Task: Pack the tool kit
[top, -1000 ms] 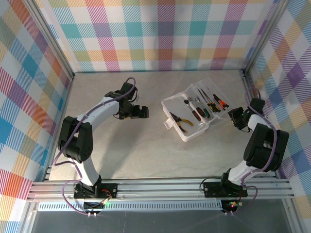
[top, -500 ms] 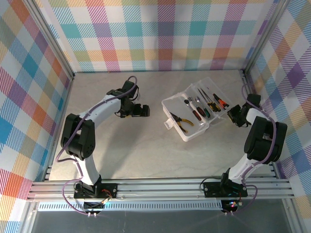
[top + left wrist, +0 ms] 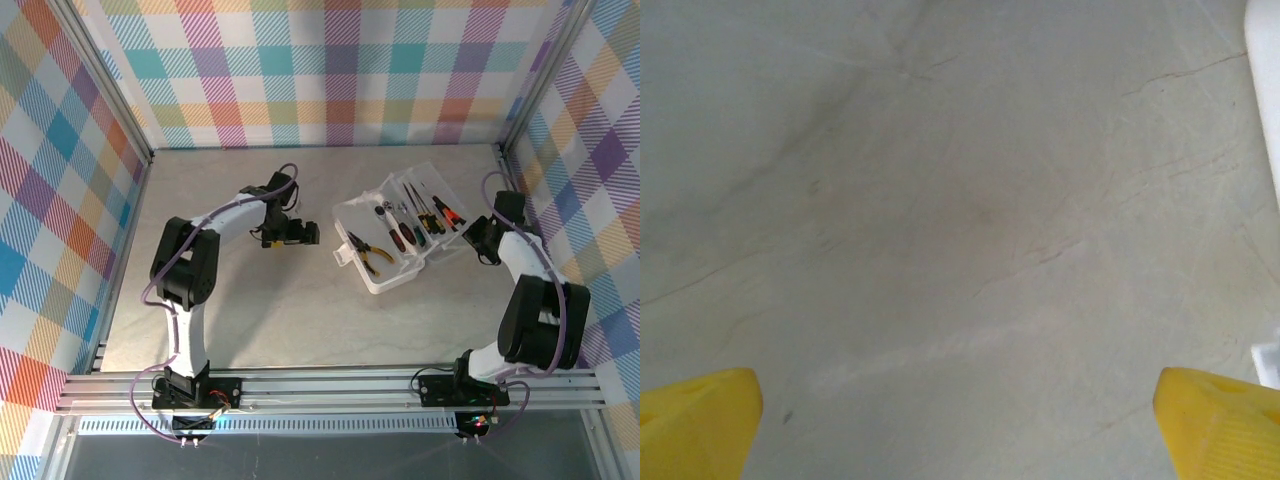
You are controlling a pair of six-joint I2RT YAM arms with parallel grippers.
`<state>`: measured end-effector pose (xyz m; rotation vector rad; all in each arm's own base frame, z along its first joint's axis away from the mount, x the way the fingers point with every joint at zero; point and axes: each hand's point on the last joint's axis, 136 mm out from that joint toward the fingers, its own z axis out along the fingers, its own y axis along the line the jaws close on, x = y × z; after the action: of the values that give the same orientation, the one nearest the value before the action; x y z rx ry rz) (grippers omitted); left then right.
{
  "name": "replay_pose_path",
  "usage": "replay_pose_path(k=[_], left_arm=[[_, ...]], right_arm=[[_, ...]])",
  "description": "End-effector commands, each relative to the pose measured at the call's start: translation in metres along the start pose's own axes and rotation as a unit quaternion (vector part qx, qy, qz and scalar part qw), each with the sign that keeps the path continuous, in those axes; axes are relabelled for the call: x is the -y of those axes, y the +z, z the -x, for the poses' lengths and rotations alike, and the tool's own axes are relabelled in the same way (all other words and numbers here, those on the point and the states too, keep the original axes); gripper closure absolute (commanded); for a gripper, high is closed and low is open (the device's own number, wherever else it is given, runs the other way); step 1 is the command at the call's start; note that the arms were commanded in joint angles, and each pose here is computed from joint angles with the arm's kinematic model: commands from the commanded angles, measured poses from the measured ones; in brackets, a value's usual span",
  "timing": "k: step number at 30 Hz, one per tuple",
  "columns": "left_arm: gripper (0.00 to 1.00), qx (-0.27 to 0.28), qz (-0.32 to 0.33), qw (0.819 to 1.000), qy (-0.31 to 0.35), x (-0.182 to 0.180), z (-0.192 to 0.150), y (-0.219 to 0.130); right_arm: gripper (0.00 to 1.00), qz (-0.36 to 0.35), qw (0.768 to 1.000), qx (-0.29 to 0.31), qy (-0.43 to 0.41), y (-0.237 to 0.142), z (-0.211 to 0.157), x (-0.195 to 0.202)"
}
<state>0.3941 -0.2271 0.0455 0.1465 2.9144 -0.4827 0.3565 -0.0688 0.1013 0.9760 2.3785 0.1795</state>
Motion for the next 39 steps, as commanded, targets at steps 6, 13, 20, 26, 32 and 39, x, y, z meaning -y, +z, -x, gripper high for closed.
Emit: replay_pose_path(k=[6, 13, 20, 26, 32, 39], left_arm=[[0.0, 0.025, -0.048, 0.998, 0.019, 0.056, 0.036, 0.021], [0.0, 0.029, -0.054, 0.998, 0.02, 0.068, 0.042, 0.033], [0.0, 0.031, -0.058, 0.998, 0.023, 0.075, 0.04, 0.032], [0.0, 0.036, -0.061, 0.997, 0.028, 0.081, 0.039, 0.027], [0.0, 0.041, -0.064, 0.997, 0.031, 0.085, 0.039, 0.025], [0.0, 0.045, -0.063, 0.997, 0.026, 0.084, 0.04, 0.026]], right_arm=[[1.0, 0.024, 0.994, 0.075, -0.076, -0.064, 0.003, -0.023], [1.0, 0.042, 0.986, 0.102, -0.128, -0.101, -0.018, -0.041], [1.0, 0.065, 0.976, 0.109, -0.178, -0.135, -0.048, -0.055], [1.0, 0.08, 0.967, 0.103, -0.218, -0.153, -0.08, -0.067], [1.0, 0.097, 0.958, 0.101, -0.251, -0.162, -0.107, -0.084], [1.0, 0.119, 0.949, 0.088, -0.278, -0.168, -0.139, -0.103]])
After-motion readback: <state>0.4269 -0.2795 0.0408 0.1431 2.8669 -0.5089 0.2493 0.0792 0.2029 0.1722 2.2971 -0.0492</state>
